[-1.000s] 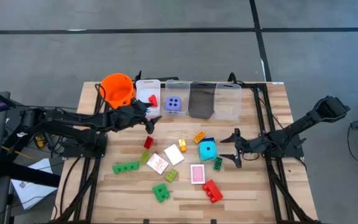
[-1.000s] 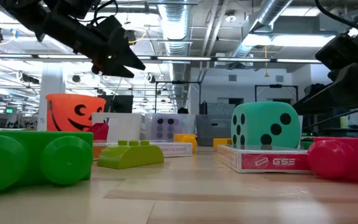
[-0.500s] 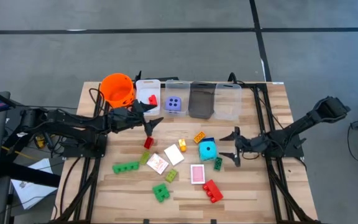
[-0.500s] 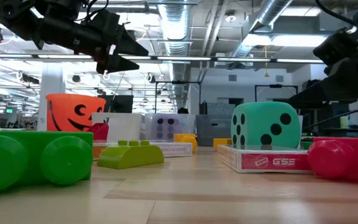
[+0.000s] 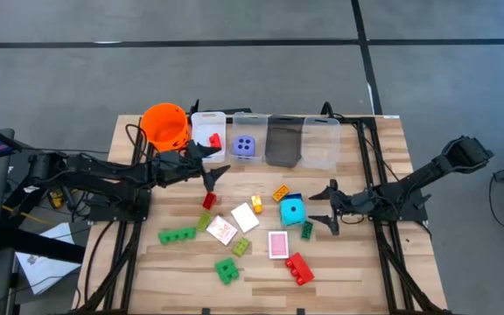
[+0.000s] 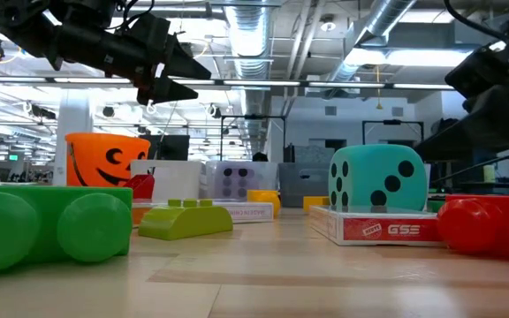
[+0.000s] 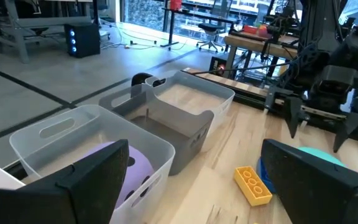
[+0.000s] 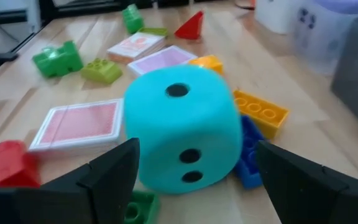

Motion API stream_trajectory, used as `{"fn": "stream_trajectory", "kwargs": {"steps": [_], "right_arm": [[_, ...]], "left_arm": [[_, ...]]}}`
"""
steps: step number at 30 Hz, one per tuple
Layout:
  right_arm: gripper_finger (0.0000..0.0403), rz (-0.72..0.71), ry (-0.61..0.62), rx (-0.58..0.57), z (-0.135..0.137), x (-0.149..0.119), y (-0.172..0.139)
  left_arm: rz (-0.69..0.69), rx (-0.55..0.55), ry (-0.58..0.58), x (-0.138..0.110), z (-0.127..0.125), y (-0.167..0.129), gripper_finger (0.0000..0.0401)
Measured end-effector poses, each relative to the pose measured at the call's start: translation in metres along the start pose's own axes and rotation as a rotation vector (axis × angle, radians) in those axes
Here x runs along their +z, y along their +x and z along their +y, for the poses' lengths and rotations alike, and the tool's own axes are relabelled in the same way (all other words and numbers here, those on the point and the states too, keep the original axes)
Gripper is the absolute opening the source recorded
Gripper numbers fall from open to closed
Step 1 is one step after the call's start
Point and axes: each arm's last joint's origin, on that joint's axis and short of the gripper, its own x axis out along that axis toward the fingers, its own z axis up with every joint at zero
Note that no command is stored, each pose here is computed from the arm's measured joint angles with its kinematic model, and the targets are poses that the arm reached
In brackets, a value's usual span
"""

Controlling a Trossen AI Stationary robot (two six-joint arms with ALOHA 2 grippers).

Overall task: Pick & Place Toys
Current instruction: Put the blue dice into the left transparent bin

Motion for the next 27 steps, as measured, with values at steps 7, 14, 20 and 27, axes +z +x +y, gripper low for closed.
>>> {"fn": "stream_trajectory", "kwargs": {"steps": [7, 14, 20, 27], "right_arm": [[0.0311, 0.002, -0.003, 0.01, 0.0012, -0.0003, -0.0004], [0.0313, 0.001, -0.003, 0.01, 0.0012, -0.0003, -0.0004], [0.0358, 0.002, 0.014, 0.011, 0.0012, -0.0003, -0.0004], [0.0385, 0.002, 0.023, 0.011, 0.0012, -0.0004, -0.0004]], "left_arm": [[0.0, 0.0, 0.0, 0.0, 0.0, 0.0, 0.0358], [0.0, 0.0, 0.0, 0.0, 0.0, 0.0, 0.0358], [0.0, 0.0, 0.0, 0.0, 0.0, 0.0, 0.0358], [0.0, 0.001, 0.0, 0.0, 0.0, 0.0, 0.0358]]}}
